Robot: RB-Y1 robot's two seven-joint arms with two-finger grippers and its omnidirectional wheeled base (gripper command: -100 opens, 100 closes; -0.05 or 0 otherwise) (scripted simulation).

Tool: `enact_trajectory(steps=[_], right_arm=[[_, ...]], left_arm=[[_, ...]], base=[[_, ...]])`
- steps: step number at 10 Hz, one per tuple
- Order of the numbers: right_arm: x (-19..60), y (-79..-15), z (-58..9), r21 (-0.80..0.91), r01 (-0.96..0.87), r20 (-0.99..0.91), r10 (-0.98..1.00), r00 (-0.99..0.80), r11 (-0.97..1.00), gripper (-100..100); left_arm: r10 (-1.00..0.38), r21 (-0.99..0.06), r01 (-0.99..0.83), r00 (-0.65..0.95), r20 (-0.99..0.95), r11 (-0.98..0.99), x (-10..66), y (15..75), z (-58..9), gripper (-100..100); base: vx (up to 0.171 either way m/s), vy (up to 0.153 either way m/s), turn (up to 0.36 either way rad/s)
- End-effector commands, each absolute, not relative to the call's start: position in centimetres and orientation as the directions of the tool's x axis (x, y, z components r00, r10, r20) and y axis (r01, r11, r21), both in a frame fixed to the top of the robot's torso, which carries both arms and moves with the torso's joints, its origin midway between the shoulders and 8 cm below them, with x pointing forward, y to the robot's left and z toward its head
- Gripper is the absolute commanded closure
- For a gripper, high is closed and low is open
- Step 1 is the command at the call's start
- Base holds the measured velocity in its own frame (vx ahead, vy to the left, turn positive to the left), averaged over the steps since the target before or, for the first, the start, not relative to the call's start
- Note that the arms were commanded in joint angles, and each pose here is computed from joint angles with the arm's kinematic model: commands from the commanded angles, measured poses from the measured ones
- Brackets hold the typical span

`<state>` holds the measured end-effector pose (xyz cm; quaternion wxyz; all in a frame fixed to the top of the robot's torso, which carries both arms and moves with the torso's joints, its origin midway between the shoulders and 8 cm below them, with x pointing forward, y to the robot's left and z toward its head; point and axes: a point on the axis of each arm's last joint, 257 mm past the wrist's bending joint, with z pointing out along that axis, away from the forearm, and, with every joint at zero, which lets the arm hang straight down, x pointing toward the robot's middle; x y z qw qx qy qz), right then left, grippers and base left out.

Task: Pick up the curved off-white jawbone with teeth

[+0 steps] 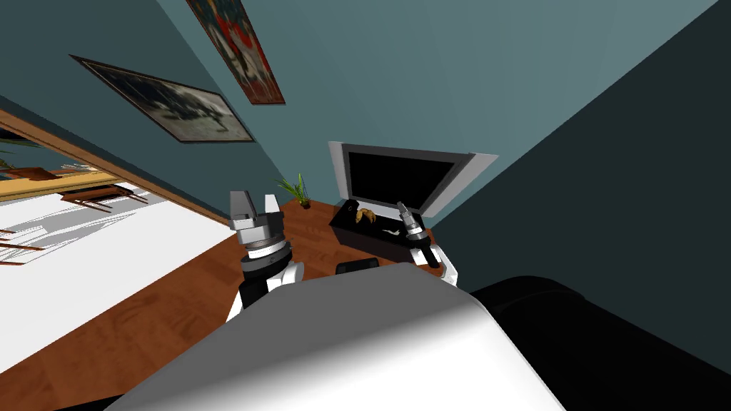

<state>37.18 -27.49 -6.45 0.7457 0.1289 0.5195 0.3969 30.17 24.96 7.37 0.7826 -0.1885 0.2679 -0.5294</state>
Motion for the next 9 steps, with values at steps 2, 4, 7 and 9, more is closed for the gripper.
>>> enact_trajectory(steps=[2, 4, 7, 9], right_arm=[[38.1, -28.6, -10.1, 0.564, -0.393, -0.757, 0.645, 0.105, 0.726, -100], [38.3, -29.4, -12.5, 0.536, -0.353, -0.801, 0.595, 0.074, 0.767, -100], [38.4, -30.9, -17.2, 0.469, -0.284, -0.872, 0.49, 0.001, 0.836, -100], [38.1, -31.9, -20.0, 0.434, -0.245, -0.898, 0.437, -0.046, 0.867, -100]], left_arm=[[-0.93, -0.579, 0.728, 0.296, -0.22, 0.368, 30.2, 25.0, 7.4, 0], [-0.93, -0.579, 0.728, 0.296, -0.22, 0.368, 30.2, 25.0, 7.4, 0], [-0.93, -0.579, 0.728, 0.296, -0.22, 0.368, 30.2, 25.0, 7.4, 0], [-0.93, -0.579, 0.728, 0.296, -0.22, 0.368, 30.2, 25.0, 7.4, 0]], base=[[0.001, 0.009, 0.112], [0.005, 0.004, 0.168], [0.006, 0.003, 0.145], [0.006, -0.002, 0.145]])
